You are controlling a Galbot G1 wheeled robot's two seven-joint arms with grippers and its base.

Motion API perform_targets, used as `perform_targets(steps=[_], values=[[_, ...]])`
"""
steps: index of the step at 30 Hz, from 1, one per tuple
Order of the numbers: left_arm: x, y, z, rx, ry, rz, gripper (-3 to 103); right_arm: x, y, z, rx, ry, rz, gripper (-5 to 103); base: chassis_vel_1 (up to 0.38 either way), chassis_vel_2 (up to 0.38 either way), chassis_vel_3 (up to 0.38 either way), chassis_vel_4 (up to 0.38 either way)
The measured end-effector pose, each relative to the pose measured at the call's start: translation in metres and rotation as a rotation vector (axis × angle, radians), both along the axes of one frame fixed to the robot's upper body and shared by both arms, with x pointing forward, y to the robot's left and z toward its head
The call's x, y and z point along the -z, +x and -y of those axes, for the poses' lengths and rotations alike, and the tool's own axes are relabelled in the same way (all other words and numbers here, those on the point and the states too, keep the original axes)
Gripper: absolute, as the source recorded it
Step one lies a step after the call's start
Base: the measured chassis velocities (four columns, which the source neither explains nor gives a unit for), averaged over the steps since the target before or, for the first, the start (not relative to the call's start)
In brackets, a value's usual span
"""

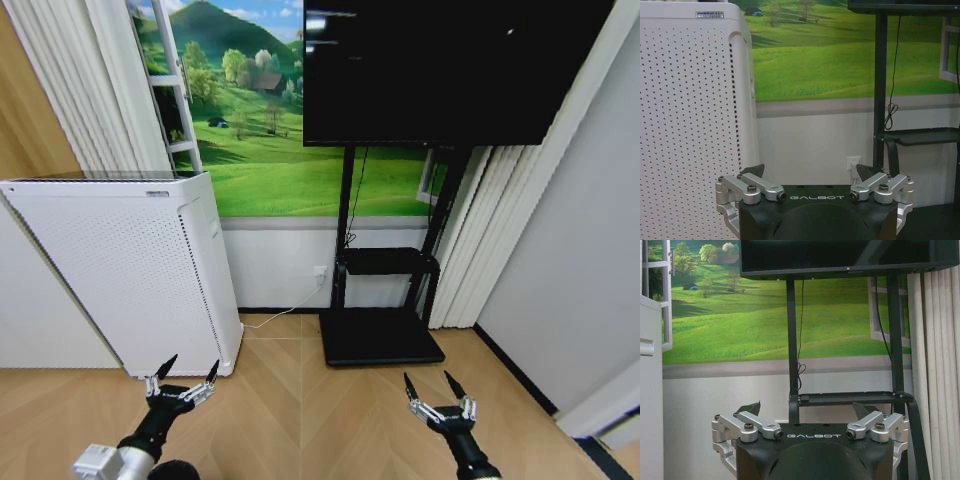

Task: Pick up the trash bin and place the garbage on the floor into it.

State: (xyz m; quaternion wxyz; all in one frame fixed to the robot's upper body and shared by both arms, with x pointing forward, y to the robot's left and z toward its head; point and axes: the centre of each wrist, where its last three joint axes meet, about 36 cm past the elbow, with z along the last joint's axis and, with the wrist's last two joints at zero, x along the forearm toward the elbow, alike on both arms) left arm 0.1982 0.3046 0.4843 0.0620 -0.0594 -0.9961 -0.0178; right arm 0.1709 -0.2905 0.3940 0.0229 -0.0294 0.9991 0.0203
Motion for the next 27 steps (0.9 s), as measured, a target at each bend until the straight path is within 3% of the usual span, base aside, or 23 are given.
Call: perform_targets(steps=[27], values=[[0.0, 0.0, 0.0, 0.0, 0.0, 0.0, 100, 0.0, 0.0, 0.0, 0.0, 0.0, 0.0, 100, 0.0, 0.0, 0.0, 0.0]])
